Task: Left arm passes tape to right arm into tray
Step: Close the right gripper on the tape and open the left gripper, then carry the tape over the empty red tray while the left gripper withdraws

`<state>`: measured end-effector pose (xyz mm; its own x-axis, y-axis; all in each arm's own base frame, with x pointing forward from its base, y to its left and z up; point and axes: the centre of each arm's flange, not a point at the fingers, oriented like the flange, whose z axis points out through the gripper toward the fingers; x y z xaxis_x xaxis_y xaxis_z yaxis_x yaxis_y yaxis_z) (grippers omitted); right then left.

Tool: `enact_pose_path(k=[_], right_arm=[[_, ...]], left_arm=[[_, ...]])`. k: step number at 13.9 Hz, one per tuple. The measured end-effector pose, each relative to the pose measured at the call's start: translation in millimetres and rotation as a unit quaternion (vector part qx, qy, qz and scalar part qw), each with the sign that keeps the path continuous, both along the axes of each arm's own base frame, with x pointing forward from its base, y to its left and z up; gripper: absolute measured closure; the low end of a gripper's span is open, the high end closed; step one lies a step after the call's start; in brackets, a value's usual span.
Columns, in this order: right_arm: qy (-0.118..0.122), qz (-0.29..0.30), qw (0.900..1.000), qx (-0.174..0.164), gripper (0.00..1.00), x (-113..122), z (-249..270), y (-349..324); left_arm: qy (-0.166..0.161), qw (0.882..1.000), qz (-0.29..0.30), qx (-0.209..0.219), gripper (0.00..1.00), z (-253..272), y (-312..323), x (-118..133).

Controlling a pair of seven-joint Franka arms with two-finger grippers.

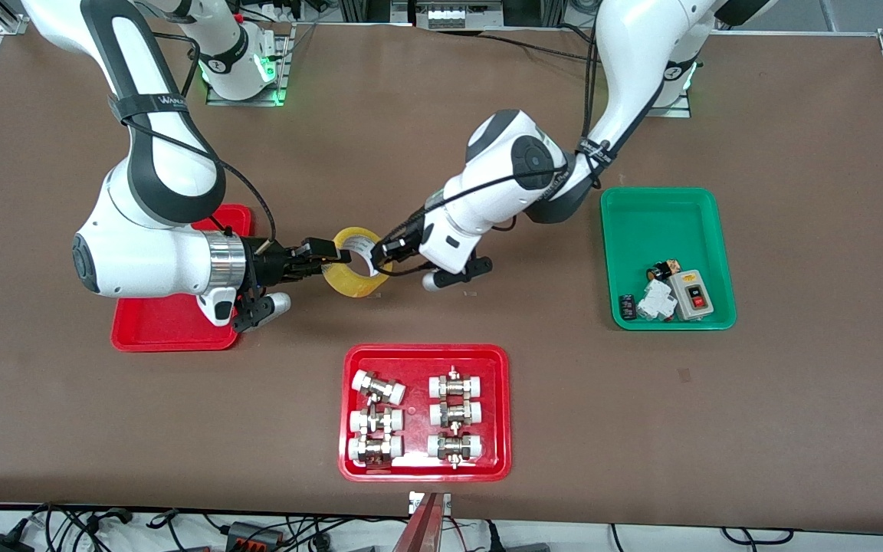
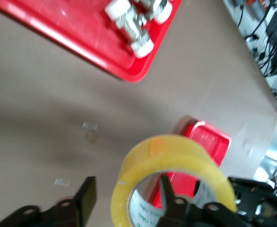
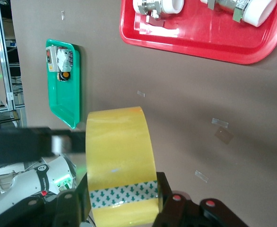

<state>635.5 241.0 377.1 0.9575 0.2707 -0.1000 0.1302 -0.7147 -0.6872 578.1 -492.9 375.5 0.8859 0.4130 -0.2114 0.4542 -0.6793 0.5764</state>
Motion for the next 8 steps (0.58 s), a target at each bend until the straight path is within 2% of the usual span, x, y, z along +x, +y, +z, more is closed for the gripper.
enact_pose_path(k=[2,3,5,8], right_arm=[[-0.001,-0.006,1.0,-0.002,0.44,3.0,0.0,-7.4],[0.002,-0.01,1.0,-0.003,0.44,5.1,-0.4,-15.7],[0.015,0.002,1.0,-0.002,0.44,6.7,-3.3,-43.5],[0.038,0.037,0.998,-0.02,0.44,5.4,-13.9,-112.9]], left_arm=[[-0.038,0.999,-0.013,0.031,0.12,7.6,25.1,20.9],[-0.043,0.997,-0.03,0.053,0.04,10.5,42.2,30.4],[-0.047,0.991,-0.089,0.091,0.0,18.4,76.3,42.6],[-0.036,0.971,-0.195,0.131,0.0,43.3,133.0,49.5]])
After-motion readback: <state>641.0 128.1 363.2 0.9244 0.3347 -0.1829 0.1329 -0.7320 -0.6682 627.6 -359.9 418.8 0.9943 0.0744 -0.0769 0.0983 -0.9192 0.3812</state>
